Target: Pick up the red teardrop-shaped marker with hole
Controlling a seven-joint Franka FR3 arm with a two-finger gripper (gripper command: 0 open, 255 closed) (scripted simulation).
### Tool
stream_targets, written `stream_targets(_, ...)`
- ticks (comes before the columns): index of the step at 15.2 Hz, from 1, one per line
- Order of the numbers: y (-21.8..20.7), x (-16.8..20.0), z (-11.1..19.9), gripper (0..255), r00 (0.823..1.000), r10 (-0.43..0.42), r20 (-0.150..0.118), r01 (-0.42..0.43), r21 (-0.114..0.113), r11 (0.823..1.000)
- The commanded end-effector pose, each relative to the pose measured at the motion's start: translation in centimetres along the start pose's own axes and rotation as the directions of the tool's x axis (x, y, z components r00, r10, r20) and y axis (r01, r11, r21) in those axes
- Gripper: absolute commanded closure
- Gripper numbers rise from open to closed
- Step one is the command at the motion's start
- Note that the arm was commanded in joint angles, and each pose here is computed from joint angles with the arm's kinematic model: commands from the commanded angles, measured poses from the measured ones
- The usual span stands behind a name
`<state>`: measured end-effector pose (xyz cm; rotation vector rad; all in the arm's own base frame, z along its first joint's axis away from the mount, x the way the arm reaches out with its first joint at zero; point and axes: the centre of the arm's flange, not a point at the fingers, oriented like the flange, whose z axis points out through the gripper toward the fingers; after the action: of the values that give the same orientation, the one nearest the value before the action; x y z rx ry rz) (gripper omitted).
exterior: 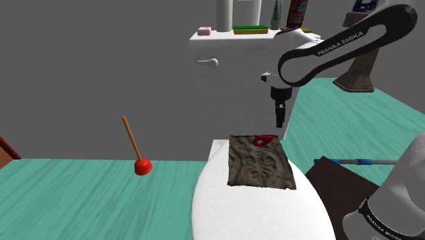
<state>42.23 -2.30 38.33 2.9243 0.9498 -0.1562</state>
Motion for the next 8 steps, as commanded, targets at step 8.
stream_targets(8,1.9,5.8,8.7,0,0.979,-0.202,-0.022,0.202,0.003,0.979)
